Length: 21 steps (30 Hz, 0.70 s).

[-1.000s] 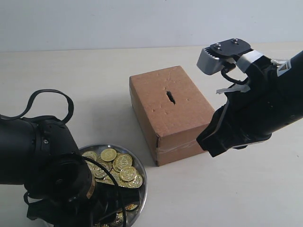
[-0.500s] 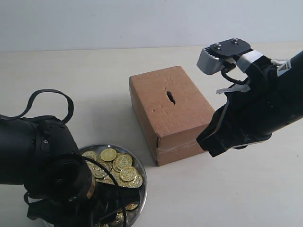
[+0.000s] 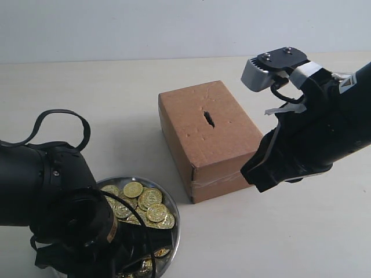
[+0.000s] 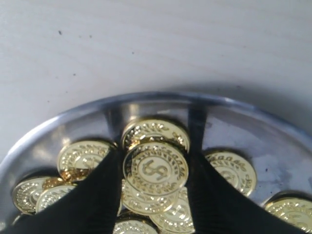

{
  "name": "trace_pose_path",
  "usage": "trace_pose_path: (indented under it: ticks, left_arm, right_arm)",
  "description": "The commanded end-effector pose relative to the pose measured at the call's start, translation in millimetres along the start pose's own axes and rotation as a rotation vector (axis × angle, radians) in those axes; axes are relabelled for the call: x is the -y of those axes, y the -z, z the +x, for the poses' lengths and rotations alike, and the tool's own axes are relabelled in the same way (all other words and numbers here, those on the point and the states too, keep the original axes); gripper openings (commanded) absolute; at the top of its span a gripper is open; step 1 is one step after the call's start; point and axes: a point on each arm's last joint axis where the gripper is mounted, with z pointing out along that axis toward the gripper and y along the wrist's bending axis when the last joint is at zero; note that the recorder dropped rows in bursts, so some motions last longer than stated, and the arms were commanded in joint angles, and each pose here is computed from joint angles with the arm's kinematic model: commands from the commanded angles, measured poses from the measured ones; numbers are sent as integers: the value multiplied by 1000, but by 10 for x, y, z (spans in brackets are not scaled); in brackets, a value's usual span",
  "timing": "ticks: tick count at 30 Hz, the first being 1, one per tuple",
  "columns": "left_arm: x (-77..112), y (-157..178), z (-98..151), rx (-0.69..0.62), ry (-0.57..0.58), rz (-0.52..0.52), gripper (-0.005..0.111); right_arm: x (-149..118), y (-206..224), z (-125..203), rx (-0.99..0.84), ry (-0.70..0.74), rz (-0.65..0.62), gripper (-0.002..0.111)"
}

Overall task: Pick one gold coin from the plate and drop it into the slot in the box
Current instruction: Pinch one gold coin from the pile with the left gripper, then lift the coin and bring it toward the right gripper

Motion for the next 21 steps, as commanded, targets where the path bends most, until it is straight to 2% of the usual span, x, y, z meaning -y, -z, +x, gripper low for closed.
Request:
trace_pose_path:
  ticks: [1,5,12,14,20,21]
  left_arm:
    - [-8,20,4,-21,31,-3,30]
    - [2,193,76,-114,95,-49,30]
    - [102,567,271,-272,455,-177,30]
    - [151,703,344,-286,600,-215,30]
    - [284,1116,500,-253,980,-392,30]
    - [314,1261,501,-212,1053,-467,30]
  right_arm:
    - [-3,-5,-16,5,10,-2,0]
    - [-3,-5,-16,5,10,-2,0]
    - [-2,-5,-48,41,-5,0,0]
    - [-25,-1,-92,88,-21,-27,0]
    - [-98,-18,-199,265,-70,-134,0]
    - [-106,-33,-218,328,-92,-161,0]
